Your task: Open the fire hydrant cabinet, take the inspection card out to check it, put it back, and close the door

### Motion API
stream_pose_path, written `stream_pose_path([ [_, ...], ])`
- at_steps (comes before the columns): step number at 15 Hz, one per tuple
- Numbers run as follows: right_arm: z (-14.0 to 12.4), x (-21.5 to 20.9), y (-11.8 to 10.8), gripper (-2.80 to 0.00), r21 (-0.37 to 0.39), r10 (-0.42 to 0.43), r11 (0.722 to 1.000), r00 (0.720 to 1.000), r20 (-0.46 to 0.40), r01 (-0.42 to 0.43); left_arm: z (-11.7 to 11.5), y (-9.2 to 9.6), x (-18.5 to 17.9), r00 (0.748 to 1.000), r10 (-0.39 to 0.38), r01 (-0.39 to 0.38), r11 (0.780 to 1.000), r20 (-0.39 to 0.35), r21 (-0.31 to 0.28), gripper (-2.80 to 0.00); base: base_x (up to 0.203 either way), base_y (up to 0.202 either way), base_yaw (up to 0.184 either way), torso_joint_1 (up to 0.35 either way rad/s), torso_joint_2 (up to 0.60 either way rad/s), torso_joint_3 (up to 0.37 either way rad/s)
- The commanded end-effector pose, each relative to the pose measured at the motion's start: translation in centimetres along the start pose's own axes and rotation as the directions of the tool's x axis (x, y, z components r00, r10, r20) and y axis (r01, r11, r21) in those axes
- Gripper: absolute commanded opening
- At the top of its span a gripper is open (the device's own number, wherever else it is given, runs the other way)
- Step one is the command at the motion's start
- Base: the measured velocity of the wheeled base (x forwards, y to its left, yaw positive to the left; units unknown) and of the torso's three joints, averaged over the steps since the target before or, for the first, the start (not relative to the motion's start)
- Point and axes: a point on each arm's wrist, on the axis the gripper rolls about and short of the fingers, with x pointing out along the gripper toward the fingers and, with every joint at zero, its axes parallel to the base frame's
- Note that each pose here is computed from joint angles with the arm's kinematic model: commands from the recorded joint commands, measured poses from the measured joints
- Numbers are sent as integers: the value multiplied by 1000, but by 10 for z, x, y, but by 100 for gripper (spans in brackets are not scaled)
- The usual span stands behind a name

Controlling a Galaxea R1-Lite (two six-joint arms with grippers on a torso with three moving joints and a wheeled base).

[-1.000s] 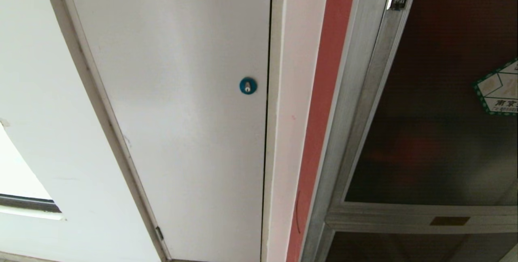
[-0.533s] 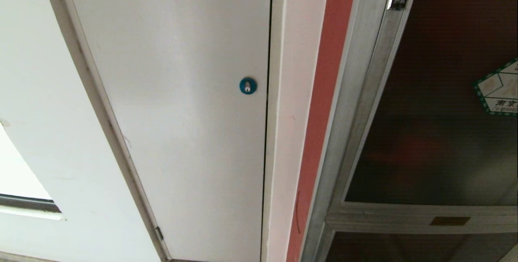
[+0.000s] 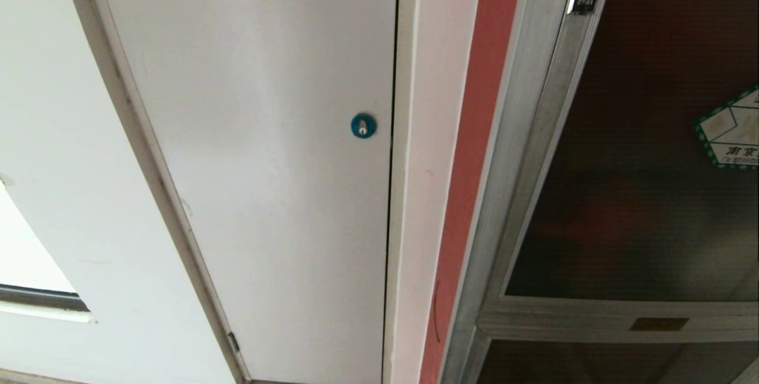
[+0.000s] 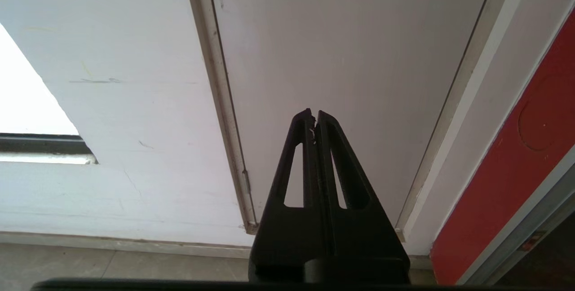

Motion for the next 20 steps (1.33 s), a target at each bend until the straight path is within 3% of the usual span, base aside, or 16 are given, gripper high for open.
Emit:
stream_pose_path([
  [1,-1,1,-3,-280,-3,-15,1000,1000,-1,15,0,0,0,1000,0,0,1000,-2,0,-280,0,0,0,0,0,0],
  [11,-22,14,-16,-280,-16,-130,992,991,-36,129,0,0,0,1000,0,0,1000,-1,0,-280,0,0,0,0,0,0],
  [16,-14,8,-12,-280,-15,-121,993,992,-23,121,0,0,0,1000,0,0,1000,0,0,-280,0,0,0,0,0,0],
  [18,3,-5,-4,-280,18,-99,995,995,7,98,0,0,0,1000,0,0,1000,-2,0,-280,0,0,0,0,0,0],
  [20,19,-25,9,-280,104,-46,993,999,1,46,0,0,0,1000,0,0,1000,-2,0,-280,0,0,0,0,0,0],
])
